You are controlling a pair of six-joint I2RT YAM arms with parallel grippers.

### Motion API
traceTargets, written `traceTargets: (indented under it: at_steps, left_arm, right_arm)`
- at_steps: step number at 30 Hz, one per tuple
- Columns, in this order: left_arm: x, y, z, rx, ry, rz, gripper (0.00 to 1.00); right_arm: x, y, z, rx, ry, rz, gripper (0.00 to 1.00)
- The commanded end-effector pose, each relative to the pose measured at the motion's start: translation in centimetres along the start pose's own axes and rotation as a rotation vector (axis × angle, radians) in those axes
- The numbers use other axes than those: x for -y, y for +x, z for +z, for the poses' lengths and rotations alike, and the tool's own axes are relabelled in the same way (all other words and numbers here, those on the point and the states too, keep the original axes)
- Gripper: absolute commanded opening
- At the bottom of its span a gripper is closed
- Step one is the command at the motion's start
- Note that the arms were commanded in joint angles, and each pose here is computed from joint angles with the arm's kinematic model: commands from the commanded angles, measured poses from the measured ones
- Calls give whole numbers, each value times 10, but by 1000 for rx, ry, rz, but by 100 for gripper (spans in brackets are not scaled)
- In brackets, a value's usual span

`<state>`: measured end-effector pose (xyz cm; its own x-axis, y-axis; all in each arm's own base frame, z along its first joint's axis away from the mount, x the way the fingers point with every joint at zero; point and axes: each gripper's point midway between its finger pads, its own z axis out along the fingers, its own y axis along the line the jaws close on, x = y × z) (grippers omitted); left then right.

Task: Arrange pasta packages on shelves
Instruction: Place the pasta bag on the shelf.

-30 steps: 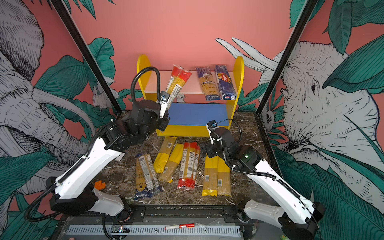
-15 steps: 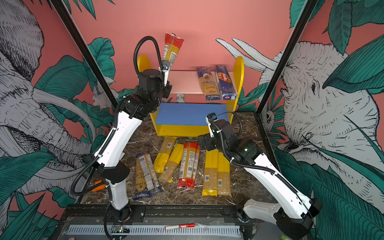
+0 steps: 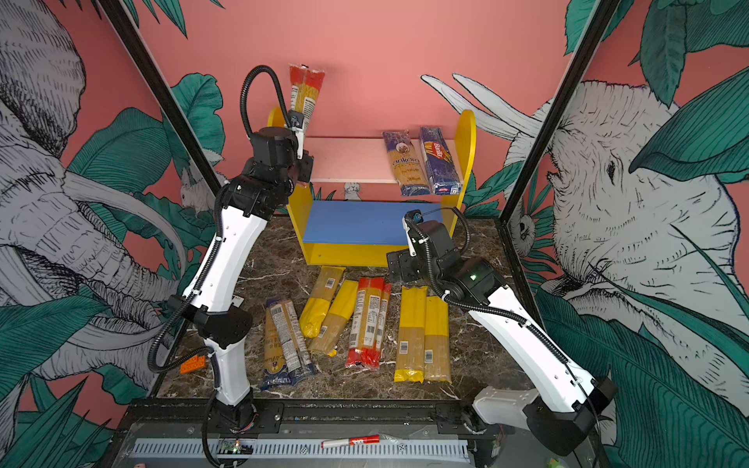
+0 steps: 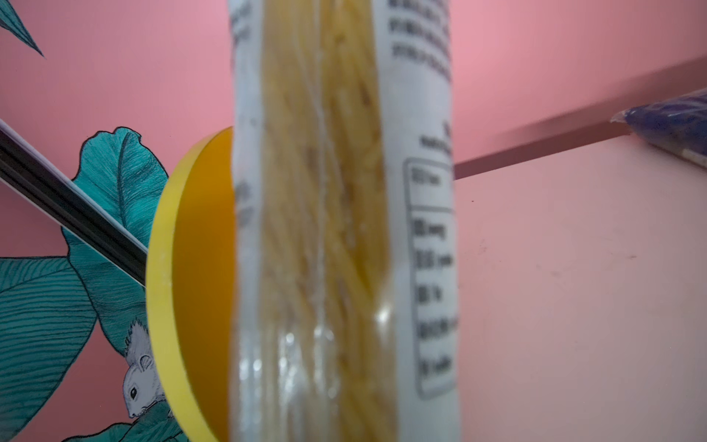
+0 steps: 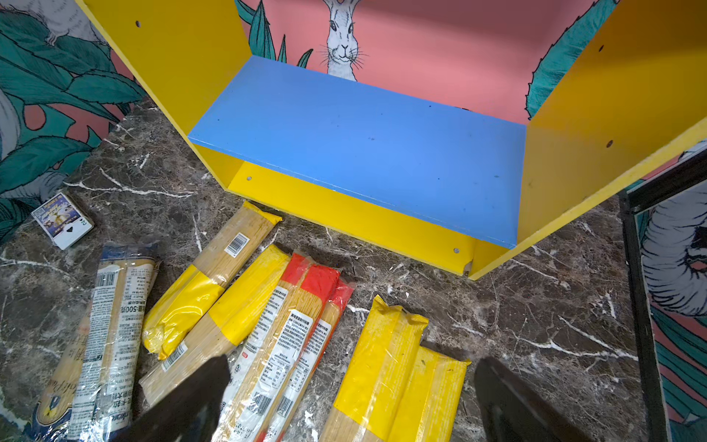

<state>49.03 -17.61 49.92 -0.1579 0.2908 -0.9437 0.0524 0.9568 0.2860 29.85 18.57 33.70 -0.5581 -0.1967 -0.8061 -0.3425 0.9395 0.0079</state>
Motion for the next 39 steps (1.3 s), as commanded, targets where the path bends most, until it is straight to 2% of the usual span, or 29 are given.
traceTargets:
  at_steps: [1, 15, 16, 22, 27, 30, 35, 39]
  left_arm:
    - [-30, -64, -30, 220, -31, -150, 0]
    - [-29, -52, -19, 193, -53, -180, 0]
    - [-27, -50, -17, 188, -50, -179, 3]
    - [-24, -44, -6, 182, -50, -196, 6]
    - [-21, -43, -3, 183, -41, -204, 24]
    - [-19, -43, -1, 183, -29, -193, 41]
    - [-15, -40, 3, 177, -20, -179, 49]
    - [-15, -39, 3, 172, -16, -179, 49]
  right_arm:
    - [0, -18, -6, 60, -13, 28, 99]
    - [-2, -30, -5, 90, -35, 42, 99]
    - [-2, -28, -5, 86, -34, 38, 99]
    - [4, -24, -11, 87, -18, 34, 99]
    - [9, -25, -15, 98, -9, 34, 99]
    - [10, -24, -14, 94, -6, 35, 99]
    - [12, -23, -14, 89, -3, 33, 99]
    - [15, -24, -15, 94, 6, 28, 99]
